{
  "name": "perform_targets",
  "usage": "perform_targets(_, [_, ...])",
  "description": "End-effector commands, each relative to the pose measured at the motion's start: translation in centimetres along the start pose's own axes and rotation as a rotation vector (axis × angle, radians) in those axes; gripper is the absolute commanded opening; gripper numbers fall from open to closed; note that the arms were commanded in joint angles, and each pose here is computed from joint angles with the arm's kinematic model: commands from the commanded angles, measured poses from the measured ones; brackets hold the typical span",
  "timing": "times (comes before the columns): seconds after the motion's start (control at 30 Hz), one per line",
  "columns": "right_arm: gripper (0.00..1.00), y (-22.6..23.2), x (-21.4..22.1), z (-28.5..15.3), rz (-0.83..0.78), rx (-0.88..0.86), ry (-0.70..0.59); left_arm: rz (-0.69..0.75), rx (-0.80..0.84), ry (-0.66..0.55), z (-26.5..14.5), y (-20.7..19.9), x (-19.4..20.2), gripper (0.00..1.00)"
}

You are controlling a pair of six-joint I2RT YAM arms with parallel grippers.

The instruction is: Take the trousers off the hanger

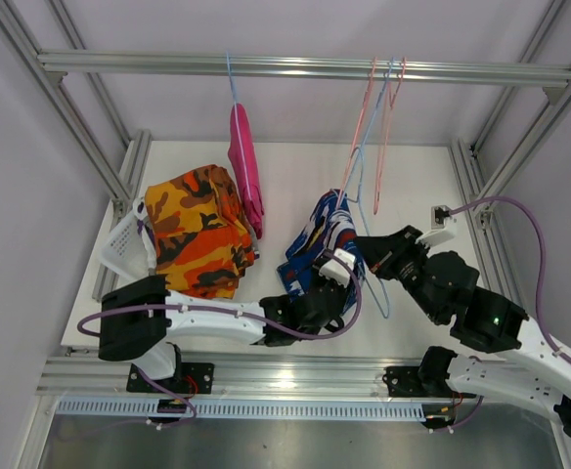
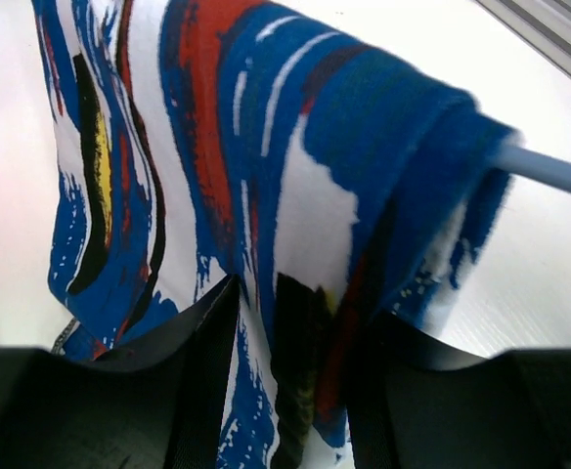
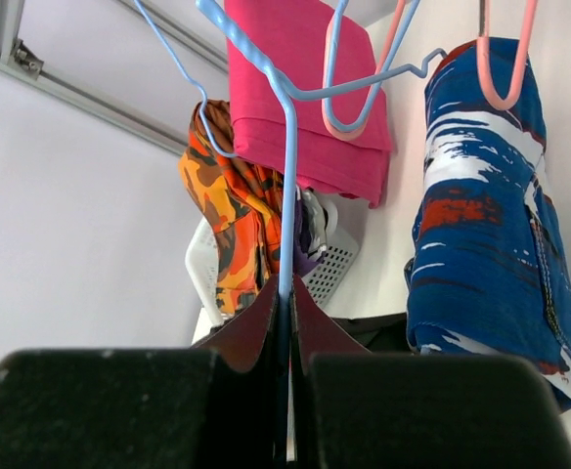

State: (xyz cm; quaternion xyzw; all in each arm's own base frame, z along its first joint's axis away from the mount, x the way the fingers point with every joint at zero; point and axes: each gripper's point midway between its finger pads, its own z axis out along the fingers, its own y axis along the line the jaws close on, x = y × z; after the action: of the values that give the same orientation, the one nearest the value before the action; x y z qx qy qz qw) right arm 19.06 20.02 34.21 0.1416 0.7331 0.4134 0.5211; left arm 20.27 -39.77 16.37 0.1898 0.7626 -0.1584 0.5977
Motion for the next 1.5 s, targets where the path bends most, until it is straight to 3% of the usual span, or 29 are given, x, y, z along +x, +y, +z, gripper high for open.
perform_targets(0.0, [0.00,4.5,-4.4,-1.6,0.078,-0.138,-0.103,-0.073,-0.046,-0.034,0.1,1.7,-1.6,0.47])
perform_targets(0.47, [0.00,4.5,-2.9,-2.2,0.113,-0.179,-0.059,-0.102,-0.117,-0.034,1.5,5.2,-1.2,0.45])
perform_targets(1.0, [0.00,1.8,1.3,-0.6,0.113,-0.134,0.012,-0.193,-0.085,-0.103,2.8,3.9,-4.2,0.45])
perform_targets(1.03, [0.00,1.9,1.4,-0.5,0.114,-0.136,0.012,-0.183,-0.089,-0.114,3.0,4.0,-4.5,0.44])
perform_targets(1.2, [0.00,2.0,2.2,-0.5,0.120,-0.156,0.042,-0.185,-0.113,-0.115,4.2,5.0,-5.7,0.19])
perform_targets(1.27, [0.00,2.1,2.5,-0.6,0.122,-0.164,0.056,-0.198,-0.118,-0.125,4.4,5.8,-6.4,0.01])
perform_targets(1.47, [0.00,1.3,2.3,-0.9,0.113,-0.144,0.039,-0.204,-0.103,-0.134,4.4,6.3,-7.5,0.01])
